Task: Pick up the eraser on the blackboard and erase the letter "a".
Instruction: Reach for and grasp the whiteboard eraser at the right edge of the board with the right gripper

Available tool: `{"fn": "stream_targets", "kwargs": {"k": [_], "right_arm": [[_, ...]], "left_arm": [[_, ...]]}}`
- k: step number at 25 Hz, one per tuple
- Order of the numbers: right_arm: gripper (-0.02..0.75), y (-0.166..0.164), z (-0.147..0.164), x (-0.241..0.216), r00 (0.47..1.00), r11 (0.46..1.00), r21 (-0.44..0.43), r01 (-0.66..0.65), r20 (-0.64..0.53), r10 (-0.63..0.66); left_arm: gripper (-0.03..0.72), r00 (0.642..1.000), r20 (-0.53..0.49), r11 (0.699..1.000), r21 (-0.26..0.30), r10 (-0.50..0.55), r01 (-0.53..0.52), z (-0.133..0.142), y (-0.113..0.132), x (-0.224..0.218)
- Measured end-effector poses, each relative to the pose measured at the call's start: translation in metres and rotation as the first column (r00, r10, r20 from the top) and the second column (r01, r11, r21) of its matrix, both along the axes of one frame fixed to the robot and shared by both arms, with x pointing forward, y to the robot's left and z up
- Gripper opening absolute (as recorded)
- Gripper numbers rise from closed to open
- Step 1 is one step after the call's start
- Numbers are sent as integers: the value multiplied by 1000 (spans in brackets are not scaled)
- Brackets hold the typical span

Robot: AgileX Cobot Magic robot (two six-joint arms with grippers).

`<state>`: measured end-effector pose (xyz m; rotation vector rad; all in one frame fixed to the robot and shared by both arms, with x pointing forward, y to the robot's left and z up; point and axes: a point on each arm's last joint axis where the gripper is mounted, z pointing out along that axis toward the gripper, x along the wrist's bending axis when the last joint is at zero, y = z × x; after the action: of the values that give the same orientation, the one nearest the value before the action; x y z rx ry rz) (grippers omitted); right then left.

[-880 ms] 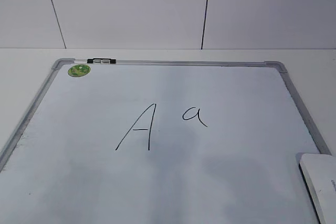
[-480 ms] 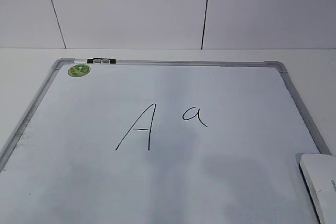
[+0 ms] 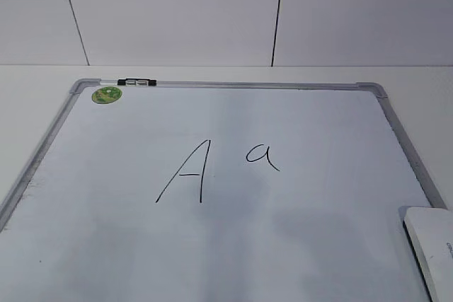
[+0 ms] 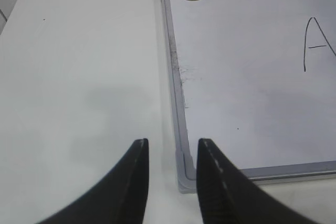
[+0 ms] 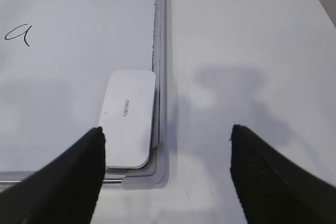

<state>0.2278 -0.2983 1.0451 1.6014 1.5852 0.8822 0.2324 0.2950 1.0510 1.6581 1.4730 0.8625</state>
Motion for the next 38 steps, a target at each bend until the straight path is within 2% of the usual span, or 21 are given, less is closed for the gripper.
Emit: {"fn": "stream_targets", "kwargs": {"k": [19, 29, 38], "right_arm": [[592, 0, 0, 0, 1000, 1000, 3, -19, -2, 19], [592, 2, 4, 33, 978, 999, 37, -23, -207, 30], [592, 1, 13, 56, 968, 1000, 24, -16, -249, 22]], "left_arm": [[235, 1000, 0, 1000, 0, 0, 0, 0, 0, 0], [235, 1000, 0, 1000, 0, 0, 0, 0, 0, 0], [236, 1000, 0, 1000, 0, 0, 0, 0, 0, 0]]}}
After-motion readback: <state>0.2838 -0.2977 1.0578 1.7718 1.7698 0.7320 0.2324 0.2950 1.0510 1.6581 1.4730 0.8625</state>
